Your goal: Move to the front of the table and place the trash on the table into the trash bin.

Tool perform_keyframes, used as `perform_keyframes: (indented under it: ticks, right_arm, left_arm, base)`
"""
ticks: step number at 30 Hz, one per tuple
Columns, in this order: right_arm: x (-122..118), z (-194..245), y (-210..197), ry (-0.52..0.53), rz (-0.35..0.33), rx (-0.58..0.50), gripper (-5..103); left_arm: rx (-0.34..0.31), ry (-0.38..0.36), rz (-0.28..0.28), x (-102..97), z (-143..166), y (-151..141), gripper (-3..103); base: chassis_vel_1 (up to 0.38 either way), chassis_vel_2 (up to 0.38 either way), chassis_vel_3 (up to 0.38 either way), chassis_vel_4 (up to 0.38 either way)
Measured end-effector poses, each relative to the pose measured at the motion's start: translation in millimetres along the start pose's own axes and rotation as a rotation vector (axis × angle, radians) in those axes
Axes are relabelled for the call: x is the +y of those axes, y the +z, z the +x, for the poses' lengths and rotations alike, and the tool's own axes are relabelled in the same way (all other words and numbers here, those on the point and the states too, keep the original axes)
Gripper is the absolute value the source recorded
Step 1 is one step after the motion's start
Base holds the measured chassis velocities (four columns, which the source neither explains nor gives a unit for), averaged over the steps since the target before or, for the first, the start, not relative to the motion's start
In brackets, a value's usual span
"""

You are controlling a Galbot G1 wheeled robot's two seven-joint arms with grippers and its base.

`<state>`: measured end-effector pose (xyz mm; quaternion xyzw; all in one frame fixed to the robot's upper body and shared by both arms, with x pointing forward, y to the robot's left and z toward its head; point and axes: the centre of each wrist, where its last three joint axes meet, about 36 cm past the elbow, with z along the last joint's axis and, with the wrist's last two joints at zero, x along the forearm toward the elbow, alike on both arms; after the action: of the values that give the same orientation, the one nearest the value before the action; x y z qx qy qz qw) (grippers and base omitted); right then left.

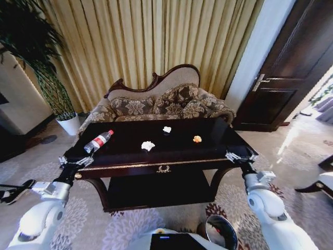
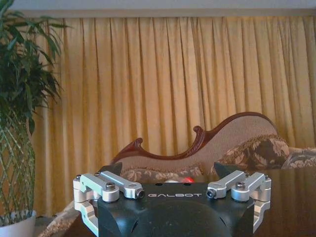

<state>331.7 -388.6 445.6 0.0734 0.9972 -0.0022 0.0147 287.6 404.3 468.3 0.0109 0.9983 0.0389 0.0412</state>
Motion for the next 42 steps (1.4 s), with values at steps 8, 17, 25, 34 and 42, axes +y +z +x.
perform_keyframes:
  ticks: [8,17,25,34,42]
  right_arm:
    - [16.5,-23.0,-29.9,-0.065,-0.01,0.01,100]
    - [34.9,-54.9,-70.9,-0.179,0.004,0.129,100]
    - [63.2,-84.4,-79.8,-0.303,-0.075,0.289,100]
    - [100.8,-141.9,-62.5,-0.36,-0.107,0.345,100]
    - [97.4,-151.3,-41.7,-0.308,-0.048,0.389,100]
  left_arm:
    - [0.001,-0.019,-0.006,-0.8,-3.6,-13.1,100]
    - [0.063,-0.061,-0.011,-6.0,2.8,-23.6,100]
    - [0.067,-0.066,-0.009,-11.3,6.8,-23.0,100]
    - [0.073,-0.074,-0.007,-19.1,14.9,-23.2,100]
    - [0.075,-0.076,-0.005,-19.0,15.2,-21.2,100]
  base:
    - [0.003,-0.007,-0.004,0.005]
    - [0.0,0.0,0.0,0.0]
    - [0.0,0.0,0.0,0.0]
    - [0.0,0.0,0.0,0.0]
    - [0.0,0.0,0.0,0.0]
